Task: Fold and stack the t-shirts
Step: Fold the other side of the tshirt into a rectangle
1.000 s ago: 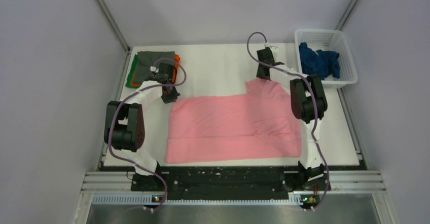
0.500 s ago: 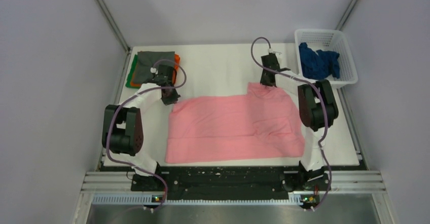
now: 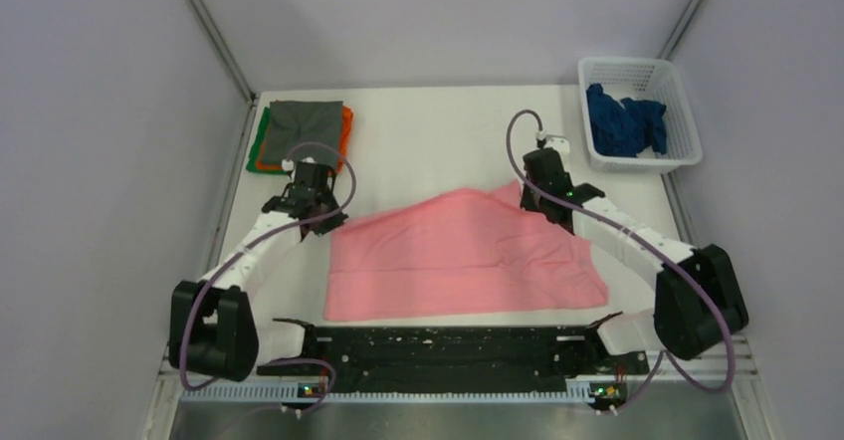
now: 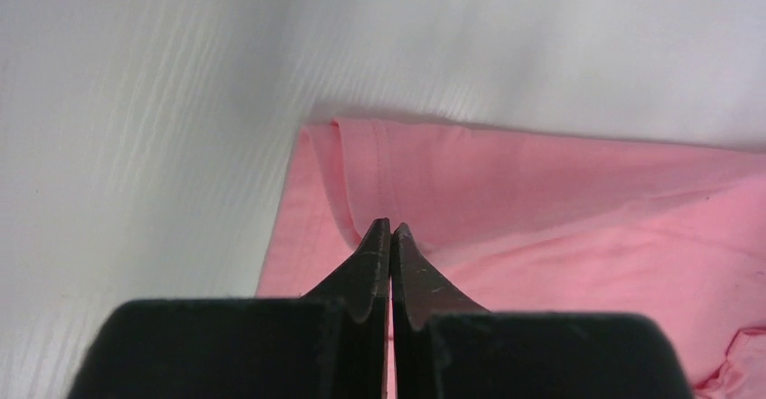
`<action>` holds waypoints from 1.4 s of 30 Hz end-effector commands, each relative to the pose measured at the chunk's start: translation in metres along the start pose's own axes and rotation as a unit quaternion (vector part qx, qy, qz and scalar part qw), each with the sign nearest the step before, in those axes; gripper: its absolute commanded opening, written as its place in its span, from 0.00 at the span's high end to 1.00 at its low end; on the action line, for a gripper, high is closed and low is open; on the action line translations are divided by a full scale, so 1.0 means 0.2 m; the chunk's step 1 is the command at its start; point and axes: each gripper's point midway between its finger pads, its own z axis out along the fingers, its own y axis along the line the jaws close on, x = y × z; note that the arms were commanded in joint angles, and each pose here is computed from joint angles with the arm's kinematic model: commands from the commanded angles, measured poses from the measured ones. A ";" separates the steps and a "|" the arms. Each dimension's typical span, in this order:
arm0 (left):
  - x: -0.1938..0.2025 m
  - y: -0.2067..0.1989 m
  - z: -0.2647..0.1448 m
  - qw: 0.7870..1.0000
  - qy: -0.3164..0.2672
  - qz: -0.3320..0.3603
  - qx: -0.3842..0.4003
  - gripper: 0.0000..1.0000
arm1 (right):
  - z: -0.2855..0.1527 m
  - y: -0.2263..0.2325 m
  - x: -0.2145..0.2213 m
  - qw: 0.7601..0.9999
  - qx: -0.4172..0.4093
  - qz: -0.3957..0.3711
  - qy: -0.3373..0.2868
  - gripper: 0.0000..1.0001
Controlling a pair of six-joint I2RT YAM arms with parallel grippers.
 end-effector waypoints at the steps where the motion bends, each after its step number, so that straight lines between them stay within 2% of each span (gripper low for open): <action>1: 0.07 0.04 -0.10 1.000 -0.017 -0.016 0.019 1.00 | -0.19 -0.10 0.09 1.000 0.022 0.001 -0.005 1.00; 7: 0.15 0.11 -0.15 0.999 -0.020 -0.028 0.015 1.00 | -0.37 -0.25 0.19 0.999 0.038 0.013 0.001 1.00; 13: 0.23 0.16 -0.16 0.999 -0.012 -0.041 0.013 1.00 | -0.45 -0.35 0.31 0.998 0.060 0.027 0.022 1.00; 19: 0.25 0.20 -0.19 0.999 -0.015 -0.052 0.000 1.00 | -0.53 -0.47 0.30 0.994 0.105 0.027 0.007 1.00; 25: 0.24 0.21 -0.23 0.999 -0.017 -0.049 -0.005 1.00 | -0.56 -0.45 0.31 0.996 0.082 0.031 0.009 0.99; 31: 0.35 0.23 -0.19 0.998 0.021 -0.056 -0.007 1.00 | -0.57 -0.43 0.41 0.994 0.074 0.069 0.043 0.94; 35: 0.43 0.30 -0.21 0.996 0.040 -0.072 -0.031 1.00 | -0.63 -0.46 0.54 0.984 0.098 0.114 0.098 0.91; 36: 0.45 0.30 -0.22 0.996 0.045 -0.078 -0.029 0.93 | -0.64 -0.46 0.57 0.982 0.095 0.124 0.110 0.87; 38: 0.48 0.29 -0.26 0.994 0.053 -0.095 -0.020 0.63 | -0.68 -0.46 0.61 0.978 0.089 0.142 0.121 0.69; 40: 0.48 0.28 -0.29 0.993 0.048 -0.105 -0.008 0.50 | -0.71 -0.48 0.62 0.977 0.087 0.159 0.110 0.60; 41: 0.46 0.27 -0.32 0.993 0.039 -0.110 -0.001 0.40 | -0.72 -0.49 0.61 0.978 0.084 0.166 0.097 0.55; 42: 0.43 0.26 -0.34 0.993 0.028 -0.113 0.008 0.24 | -0.72 -0.49 0.58 0.979 0.078 0.170 0.083 0.48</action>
